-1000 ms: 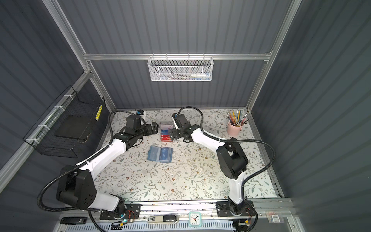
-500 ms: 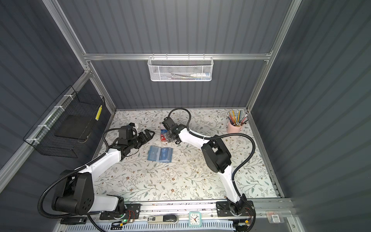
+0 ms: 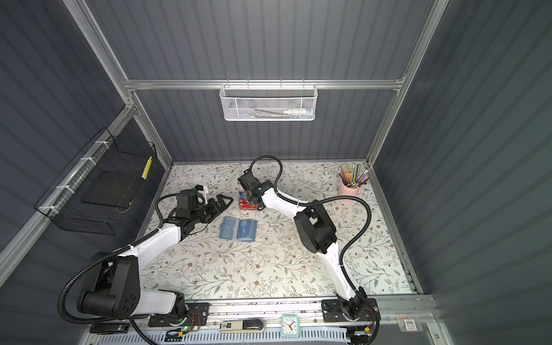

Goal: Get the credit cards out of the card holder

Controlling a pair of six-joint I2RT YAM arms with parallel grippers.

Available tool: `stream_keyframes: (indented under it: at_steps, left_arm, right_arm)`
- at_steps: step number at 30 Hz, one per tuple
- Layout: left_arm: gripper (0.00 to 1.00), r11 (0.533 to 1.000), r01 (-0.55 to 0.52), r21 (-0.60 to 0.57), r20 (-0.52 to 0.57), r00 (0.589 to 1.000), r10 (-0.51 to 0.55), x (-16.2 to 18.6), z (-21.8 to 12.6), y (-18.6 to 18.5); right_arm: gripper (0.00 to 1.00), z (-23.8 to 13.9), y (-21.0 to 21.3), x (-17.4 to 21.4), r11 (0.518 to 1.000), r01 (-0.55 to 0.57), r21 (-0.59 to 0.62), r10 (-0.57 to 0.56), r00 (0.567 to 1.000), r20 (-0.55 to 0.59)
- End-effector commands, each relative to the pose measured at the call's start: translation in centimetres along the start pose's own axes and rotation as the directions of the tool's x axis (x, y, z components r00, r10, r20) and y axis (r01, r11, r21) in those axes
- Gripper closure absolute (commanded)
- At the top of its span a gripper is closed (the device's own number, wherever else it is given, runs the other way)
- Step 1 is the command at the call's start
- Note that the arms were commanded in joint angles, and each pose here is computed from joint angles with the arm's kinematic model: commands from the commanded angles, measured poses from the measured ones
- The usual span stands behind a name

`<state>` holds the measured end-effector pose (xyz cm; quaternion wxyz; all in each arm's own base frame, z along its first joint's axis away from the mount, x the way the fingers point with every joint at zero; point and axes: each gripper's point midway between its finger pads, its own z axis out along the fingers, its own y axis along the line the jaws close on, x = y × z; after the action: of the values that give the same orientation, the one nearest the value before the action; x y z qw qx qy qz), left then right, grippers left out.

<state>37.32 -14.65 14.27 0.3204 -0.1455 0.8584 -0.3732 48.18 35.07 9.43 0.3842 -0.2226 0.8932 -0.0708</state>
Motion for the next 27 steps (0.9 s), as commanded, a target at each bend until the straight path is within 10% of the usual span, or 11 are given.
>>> stream_keyframes:
  at_steps: [1, 27]
  left_arm:
    - [0.0, 1.0, 0.016, 0.015, -0.019, 1.0, -0.016, 0.5, 0.0, 0.2]
    - [0.0, 0.999, -0.05, 0.016, 0.037, 0.998, 0.049, -0.1, -2.8, -1.3]
  right_arm:
    - [0.01, 0.1, -0.5, -0.2, 0.999, -0.03, 0.027, 0.03, 1.0, -0.004]
    - [0.01, -8.4, -1.9, -1.6, 0.988, -0.115, -0.107, 0.123, 0.989, 0.076]
